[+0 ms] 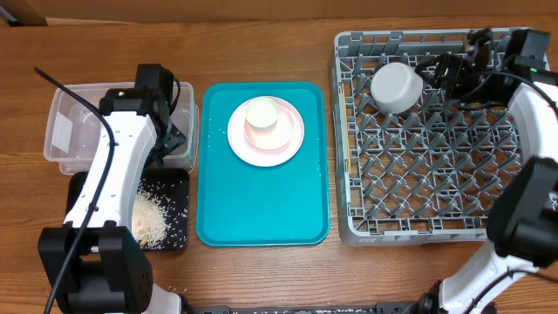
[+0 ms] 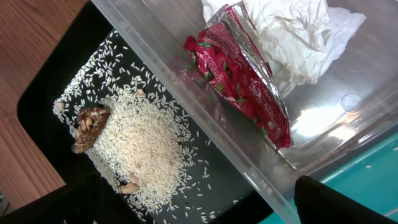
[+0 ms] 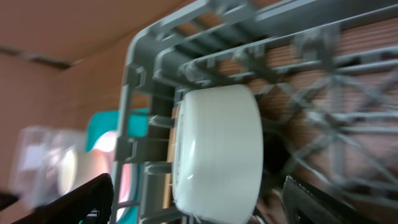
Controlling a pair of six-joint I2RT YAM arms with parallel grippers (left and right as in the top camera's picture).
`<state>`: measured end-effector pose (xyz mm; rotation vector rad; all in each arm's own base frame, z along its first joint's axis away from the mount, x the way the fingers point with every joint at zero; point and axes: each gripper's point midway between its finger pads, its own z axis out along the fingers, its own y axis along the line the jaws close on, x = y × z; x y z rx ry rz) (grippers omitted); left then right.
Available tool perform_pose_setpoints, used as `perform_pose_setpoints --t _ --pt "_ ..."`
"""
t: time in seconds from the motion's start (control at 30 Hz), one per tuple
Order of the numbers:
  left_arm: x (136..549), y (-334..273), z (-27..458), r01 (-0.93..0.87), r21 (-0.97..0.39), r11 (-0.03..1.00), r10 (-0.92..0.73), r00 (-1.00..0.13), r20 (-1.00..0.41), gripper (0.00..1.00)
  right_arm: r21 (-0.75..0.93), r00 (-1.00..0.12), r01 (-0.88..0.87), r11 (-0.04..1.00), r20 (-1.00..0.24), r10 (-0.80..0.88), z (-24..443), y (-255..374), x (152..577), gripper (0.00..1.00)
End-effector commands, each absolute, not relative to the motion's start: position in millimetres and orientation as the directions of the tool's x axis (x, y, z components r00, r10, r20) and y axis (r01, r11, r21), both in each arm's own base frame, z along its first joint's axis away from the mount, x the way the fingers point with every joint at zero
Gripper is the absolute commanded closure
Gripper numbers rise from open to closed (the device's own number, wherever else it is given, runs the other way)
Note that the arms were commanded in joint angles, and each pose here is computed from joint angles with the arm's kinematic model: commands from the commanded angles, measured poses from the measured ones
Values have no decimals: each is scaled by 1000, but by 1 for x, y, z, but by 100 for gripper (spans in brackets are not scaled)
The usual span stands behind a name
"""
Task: Sort waste into correct bins and load items into the dishwasher
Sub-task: 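Carry the white bowl with the right gripper and place it in the rack, then move the right gripper back to the white cup on the pink plate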
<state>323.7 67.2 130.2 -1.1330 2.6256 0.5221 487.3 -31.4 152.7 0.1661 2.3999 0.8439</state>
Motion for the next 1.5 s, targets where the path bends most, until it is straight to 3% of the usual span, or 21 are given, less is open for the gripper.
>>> perform_pose_setpoints --t 0.0,0.23,0.53,0.97,1.1,1.23,1.47 --pt "327 72 133 -745 236 624 -653 -663 -366 0 426 -756 128 896 -542 366 184 -67 484 14" --pt "327 72 133 -745 236 624 -653 -663 -366 0 414 -776 71 908 -549 311 205 -19 475 23" --pt "327 72 133 -745 236 624 -653 -663 -366 0 396 -818 -230 889 -574 44 212 134 457 26" --pt "327 72 133 -746 236 623 -654 -662 -366 0 129 -719 -461 878 -634 -285 198 282 399 30" --pt "327 72 133 -746 236 623 -654 -662 -366 0 36 -669 -479 877 -662 -338 196 305 390 39" --pt "327 72 133 -746 236 623 -654 -662 -366 0 -32 -618 -530 847 -669 -412 191 319 386 62" --pt "327 72 133 -746 236 623 -654 -662 -367 0 -33 -621 -536 843 -661 -421 170 331 393 89"
